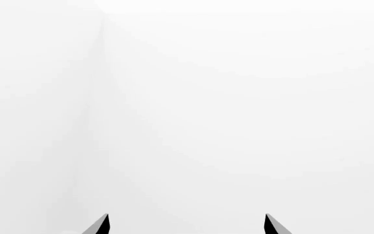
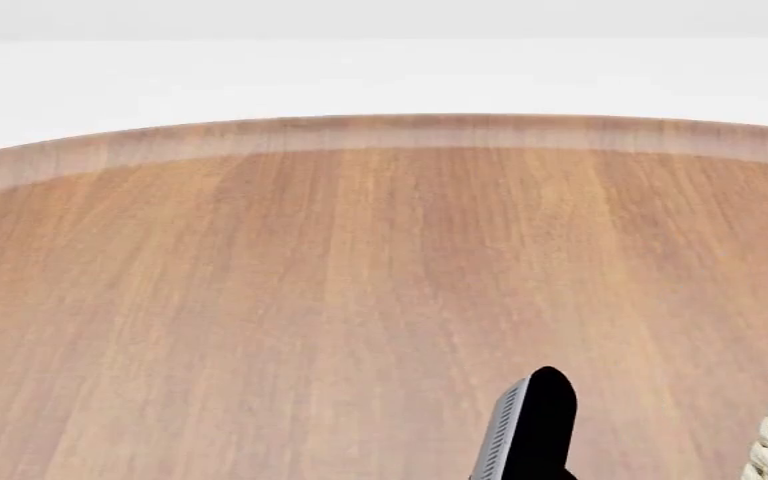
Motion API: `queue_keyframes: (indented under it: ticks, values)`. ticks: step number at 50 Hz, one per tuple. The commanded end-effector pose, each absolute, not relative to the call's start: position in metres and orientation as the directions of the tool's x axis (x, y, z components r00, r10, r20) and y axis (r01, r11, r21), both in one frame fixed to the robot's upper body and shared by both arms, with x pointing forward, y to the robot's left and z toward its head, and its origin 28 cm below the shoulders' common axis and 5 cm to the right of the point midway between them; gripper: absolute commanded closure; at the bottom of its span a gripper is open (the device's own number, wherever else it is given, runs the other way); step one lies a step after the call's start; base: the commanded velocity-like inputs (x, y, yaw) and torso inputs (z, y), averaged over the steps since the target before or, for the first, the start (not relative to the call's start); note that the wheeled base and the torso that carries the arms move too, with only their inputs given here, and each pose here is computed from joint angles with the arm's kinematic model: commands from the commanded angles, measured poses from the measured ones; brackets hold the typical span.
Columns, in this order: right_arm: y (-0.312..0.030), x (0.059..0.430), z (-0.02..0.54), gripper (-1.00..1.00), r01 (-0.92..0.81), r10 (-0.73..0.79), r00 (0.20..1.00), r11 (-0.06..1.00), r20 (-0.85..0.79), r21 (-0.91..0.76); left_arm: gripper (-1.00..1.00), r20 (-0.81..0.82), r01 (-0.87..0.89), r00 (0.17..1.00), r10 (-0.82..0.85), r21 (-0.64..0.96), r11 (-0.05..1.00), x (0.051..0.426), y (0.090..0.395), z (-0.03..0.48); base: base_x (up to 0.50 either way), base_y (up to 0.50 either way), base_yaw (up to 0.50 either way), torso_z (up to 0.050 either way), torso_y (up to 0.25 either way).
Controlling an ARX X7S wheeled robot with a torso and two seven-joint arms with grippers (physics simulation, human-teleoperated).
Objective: Pick the milk and place it in the basket.
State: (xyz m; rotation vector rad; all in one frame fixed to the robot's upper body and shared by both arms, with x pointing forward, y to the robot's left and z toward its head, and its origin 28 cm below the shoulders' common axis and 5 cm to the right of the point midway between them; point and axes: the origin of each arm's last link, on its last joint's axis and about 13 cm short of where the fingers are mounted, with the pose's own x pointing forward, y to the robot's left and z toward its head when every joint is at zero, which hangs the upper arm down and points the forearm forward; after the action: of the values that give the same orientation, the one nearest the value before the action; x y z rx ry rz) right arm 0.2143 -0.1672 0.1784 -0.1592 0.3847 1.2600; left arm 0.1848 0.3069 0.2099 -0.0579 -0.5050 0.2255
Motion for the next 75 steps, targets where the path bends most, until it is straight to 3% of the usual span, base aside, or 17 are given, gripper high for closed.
queue_keyframes:
  ticks: [1, 75]
  values:
    - [-0.164, 0.230, 0.167, -1.00, -0.947, 0.897, 0.236, 0.299, -0.373, 0.119, -1.00, 0.474, -0.202, 0.850, 0.232, -0.112, 0.973, 0.185, 0.308, 0.210, 0.00, 0.00, 0.00, 0.000, 0.000]
    - [-0.126, 0.284, 0.092, -1.00, -0.940, 0.888, 0.077, 0.216, -0.454, 0.264, -1.00, 0.469, -0.207, 0.850, 0.239, -0.119, 0.971, 0.186, 0.310, 0.207, 0.00, 0.00, 0.00, 0.000, 0.000]
